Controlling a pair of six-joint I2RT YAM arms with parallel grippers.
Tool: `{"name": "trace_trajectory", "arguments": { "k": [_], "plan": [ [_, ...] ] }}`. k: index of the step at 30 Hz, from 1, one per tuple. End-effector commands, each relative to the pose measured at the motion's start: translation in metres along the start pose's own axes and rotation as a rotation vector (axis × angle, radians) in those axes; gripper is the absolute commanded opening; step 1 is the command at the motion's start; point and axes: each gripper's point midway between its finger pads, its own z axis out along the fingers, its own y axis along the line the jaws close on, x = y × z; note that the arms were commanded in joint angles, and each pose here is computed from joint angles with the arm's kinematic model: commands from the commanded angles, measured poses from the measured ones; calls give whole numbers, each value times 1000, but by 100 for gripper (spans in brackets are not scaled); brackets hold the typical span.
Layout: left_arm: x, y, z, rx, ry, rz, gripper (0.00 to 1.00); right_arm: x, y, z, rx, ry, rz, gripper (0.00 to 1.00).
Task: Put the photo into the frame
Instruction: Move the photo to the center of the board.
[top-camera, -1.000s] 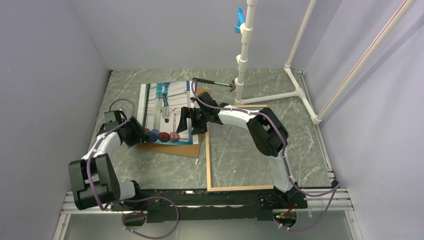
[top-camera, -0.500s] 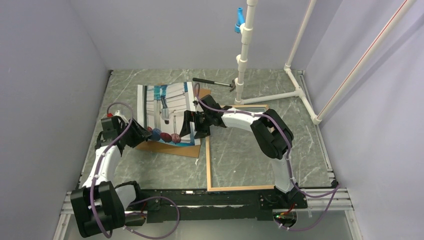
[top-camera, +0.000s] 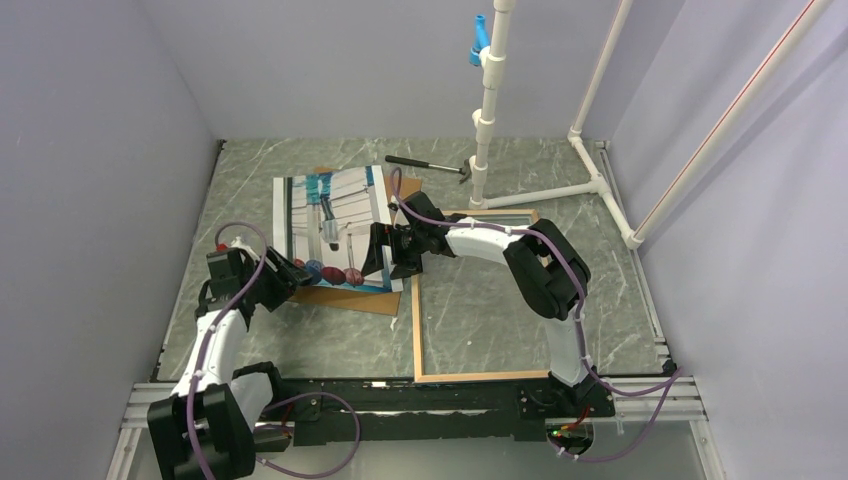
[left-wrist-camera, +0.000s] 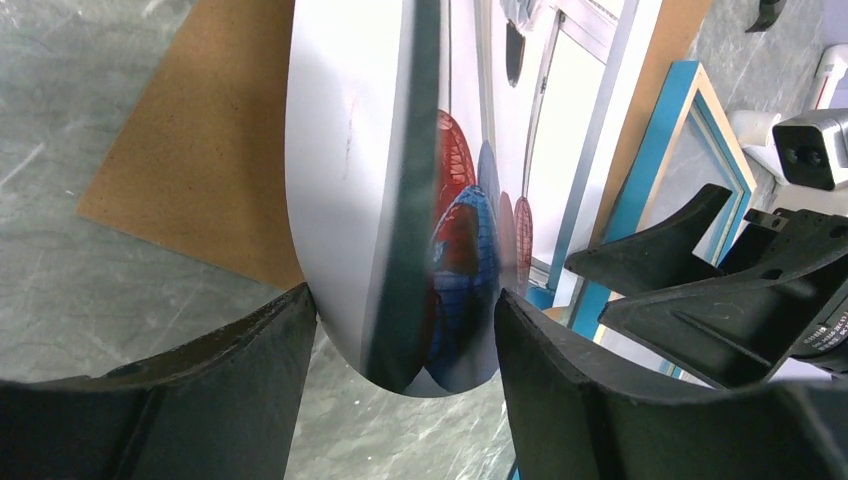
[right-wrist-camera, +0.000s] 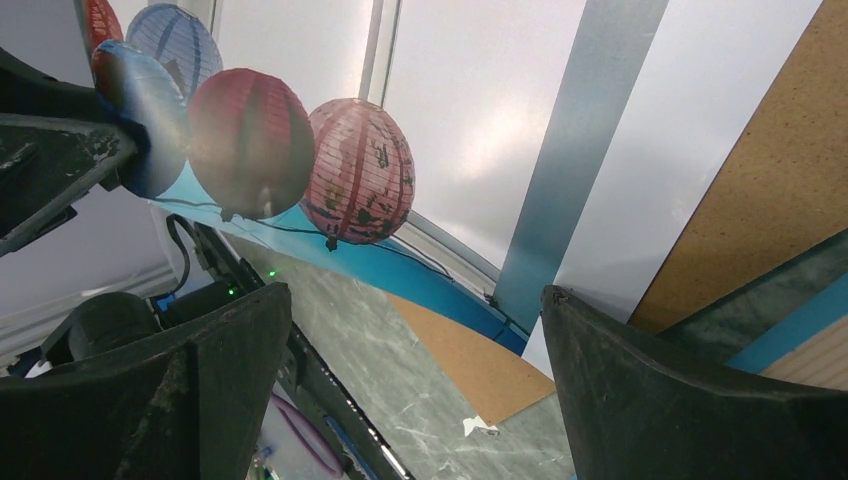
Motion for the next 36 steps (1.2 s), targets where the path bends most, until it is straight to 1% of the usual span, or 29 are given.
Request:
{"name": "trace_trajectory", "arguments": {
  "k": [1,6,9,16,22,28,31,34,36],
  "plan": [
    [-3,-10,2,56,-13,-11,71,7,-7,0,23,3,-10,97],
    [-7,-13,-6,43,-36,-1,85,9,-12,2,34,9,-6,97],
    [-12,-19,-13,49,-55,19,90,11,-14,3,37,12,-7,97],
    [-22,-35,-25,94,-90,62,90,14,-18,5,44,20,-4,97],
    [-33,-42,-37,99,-143,110,91,15,-20,5,50,26,-8,97],
    [-30,-44,-31,124,-115,97,90,15,-20,7,51,32,-9,97],
    [-31,-44,-31,130,-124,101,89,15,-21,7,50,30,-9,97],
    [-29,-34,-28,85,-117,105,86,15,-22,8,52,34,-8,97],
    [-26,-25,-24,54,-106,100,81,16,-22,8,50,35,-8,97]
  ]
}}
